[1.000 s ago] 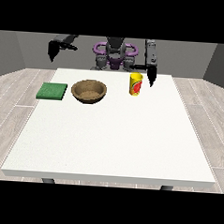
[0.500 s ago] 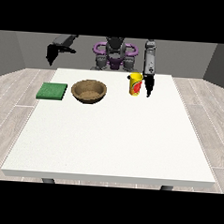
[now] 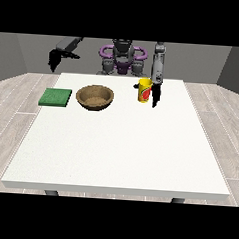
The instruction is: Pick the cup and pour the ball into the bowl, then pick the bowl and place it on the pad
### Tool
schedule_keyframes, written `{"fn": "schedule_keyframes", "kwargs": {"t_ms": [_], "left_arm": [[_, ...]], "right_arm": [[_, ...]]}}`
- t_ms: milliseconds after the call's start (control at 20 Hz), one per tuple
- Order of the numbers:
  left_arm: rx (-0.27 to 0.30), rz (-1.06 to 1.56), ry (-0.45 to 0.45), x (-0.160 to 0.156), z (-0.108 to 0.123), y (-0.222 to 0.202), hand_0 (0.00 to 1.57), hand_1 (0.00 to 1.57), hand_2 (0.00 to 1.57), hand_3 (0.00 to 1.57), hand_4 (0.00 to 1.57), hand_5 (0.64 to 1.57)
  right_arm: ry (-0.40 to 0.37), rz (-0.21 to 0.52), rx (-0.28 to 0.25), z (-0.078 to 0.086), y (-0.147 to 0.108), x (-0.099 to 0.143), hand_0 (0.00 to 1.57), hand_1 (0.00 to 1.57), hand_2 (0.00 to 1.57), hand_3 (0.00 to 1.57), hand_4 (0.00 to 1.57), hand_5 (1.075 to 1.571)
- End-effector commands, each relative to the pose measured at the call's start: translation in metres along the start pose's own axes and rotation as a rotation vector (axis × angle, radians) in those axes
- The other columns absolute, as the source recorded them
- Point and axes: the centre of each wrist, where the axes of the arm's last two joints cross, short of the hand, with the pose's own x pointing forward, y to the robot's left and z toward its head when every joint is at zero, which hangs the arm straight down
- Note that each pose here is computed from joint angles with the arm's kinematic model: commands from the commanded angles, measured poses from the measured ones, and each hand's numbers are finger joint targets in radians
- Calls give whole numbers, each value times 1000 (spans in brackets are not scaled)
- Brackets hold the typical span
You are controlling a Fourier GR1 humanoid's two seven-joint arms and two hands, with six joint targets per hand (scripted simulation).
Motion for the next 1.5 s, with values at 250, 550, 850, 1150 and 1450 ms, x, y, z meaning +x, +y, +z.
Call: {"fn": "schedule_keyframes", "kwargs": {"t_ms": [250, 550, 850, 1150, 1450], "left_arm": [[42, -298, -47, -8, 21, -23, 1323, 1323, 1571, 1571, 1477, 1250], [-120, -418, 40, 8, 4, -22, 1341, 1341, 1571, 1571, 1532, 1304], [-142, -783, 51, 51, -86, 56, 1450, 1450, 1571, 1571, 1571, 1291], [-181, -921, 70, 77, -123, 23, 1486, 1486, 1571, 1571, 1571, 1274], [-179, -993, 40, 86, -129, 6, 1491, 1491, 1571, 1571, 1571, 1273]], "right_arm": [[-43, 34, 33, -13, -33, 28, 0, 0, 0, 0, 0, 1570], [177, 16, -83, 18, -52, -13, 0, 0, 0, 0, 0, 1570], [247, 2, -99, 21, -48, -19, 0, 0, 0, 0, 0, 1569], [249, -20, -91, 35, -48, -37, 0, 0, 0, 0, 0, 1568], [207, -15, -93, 22, -56, -26, 0, 0, 0, 0, 0, 1569]]}}
